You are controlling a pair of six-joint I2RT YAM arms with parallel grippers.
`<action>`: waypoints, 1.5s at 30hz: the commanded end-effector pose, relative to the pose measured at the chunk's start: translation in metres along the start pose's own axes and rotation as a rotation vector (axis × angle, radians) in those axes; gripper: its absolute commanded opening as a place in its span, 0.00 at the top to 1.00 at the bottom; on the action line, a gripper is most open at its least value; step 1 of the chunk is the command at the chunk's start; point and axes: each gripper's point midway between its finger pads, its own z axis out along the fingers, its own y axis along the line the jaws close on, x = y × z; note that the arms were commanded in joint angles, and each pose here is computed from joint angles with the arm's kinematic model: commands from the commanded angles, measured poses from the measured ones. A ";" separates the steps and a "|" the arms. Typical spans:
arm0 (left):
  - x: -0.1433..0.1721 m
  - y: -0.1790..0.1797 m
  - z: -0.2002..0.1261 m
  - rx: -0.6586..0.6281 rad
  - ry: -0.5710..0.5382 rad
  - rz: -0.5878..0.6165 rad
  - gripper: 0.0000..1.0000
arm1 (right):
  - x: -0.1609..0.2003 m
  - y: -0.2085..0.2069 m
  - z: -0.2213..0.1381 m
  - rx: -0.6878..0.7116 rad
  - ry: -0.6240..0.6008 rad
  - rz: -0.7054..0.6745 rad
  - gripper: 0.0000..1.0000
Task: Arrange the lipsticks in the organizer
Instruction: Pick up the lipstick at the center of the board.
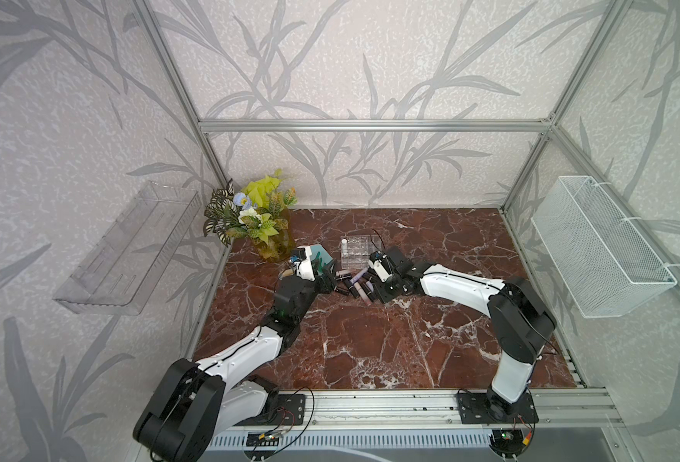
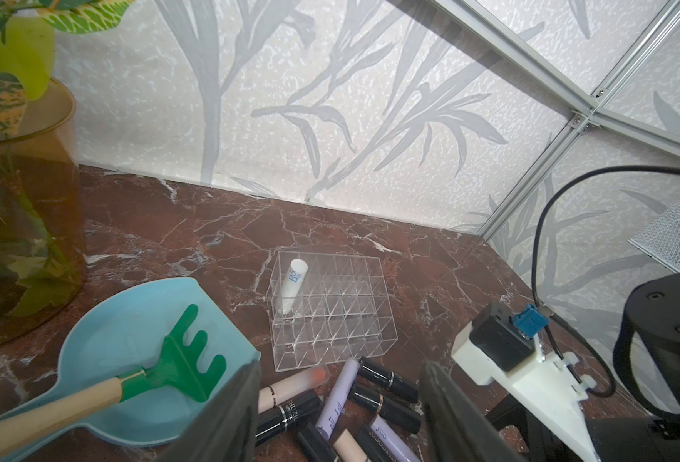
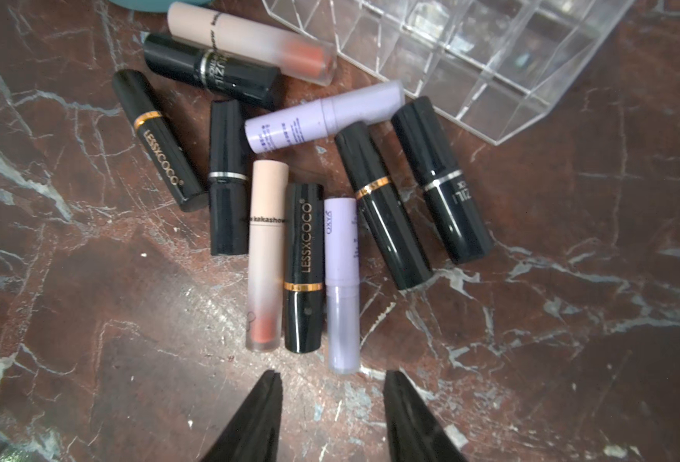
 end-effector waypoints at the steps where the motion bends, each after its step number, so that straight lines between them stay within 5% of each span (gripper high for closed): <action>1: -0.014 -0.005 0.001 0.011 -0.035 -0.008 0.35 | 0.008 -0.005 -0.002 0.011 0.030 -0.019 0.55; 45: -0.015 -0.007 0.002 0.016 -0.026 -0.005 0.35 | 0.022 0.002 0.049 0.060 0.260 -0.089 0.63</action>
